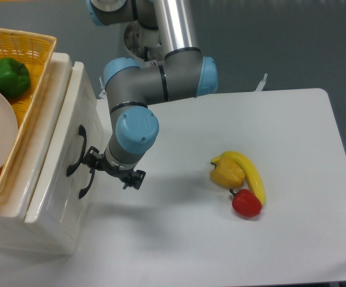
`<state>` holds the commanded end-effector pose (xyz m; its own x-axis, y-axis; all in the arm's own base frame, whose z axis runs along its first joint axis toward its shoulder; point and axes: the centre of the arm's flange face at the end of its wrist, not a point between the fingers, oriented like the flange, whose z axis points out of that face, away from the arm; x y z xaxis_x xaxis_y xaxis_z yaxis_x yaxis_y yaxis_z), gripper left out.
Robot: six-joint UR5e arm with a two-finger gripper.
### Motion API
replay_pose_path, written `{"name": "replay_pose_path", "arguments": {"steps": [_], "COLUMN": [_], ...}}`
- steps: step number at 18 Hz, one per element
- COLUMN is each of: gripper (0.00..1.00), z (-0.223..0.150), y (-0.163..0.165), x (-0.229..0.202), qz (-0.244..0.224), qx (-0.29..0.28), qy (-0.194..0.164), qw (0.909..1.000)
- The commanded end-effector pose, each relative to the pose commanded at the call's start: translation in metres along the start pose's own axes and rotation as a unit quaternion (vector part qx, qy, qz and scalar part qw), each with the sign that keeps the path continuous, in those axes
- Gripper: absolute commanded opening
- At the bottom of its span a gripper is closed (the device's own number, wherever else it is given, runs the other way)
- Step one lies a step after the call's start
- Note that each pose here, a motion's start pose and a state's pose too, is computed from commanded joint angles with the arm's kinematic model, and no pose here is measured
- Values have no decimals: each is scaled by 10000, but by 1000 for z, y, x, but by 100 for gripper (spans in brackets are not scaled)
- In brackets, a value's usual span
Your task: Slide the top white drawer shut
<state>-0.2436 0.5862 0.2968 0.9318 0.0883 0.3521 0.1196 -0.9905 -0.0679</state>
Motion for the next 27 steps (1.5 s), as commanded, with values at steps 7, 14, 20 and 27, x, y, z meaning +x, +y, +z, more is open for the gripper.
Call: {"name": "replay_pose_path", "arguments": {"steps": [7, 14, 20, 27], "gripper": [100, 100, 100, 100], "z": [-2, -2, -2, -6], "y": [0, 0, 0, -1], "x": [1, 2, 1, -1], "qz": [5, -2, -23, 9], "qx": [29, 33, 39, 60], "qy": [18, 24, 21, -36], "qw": [10000, 10000, 10000, 10000]}}
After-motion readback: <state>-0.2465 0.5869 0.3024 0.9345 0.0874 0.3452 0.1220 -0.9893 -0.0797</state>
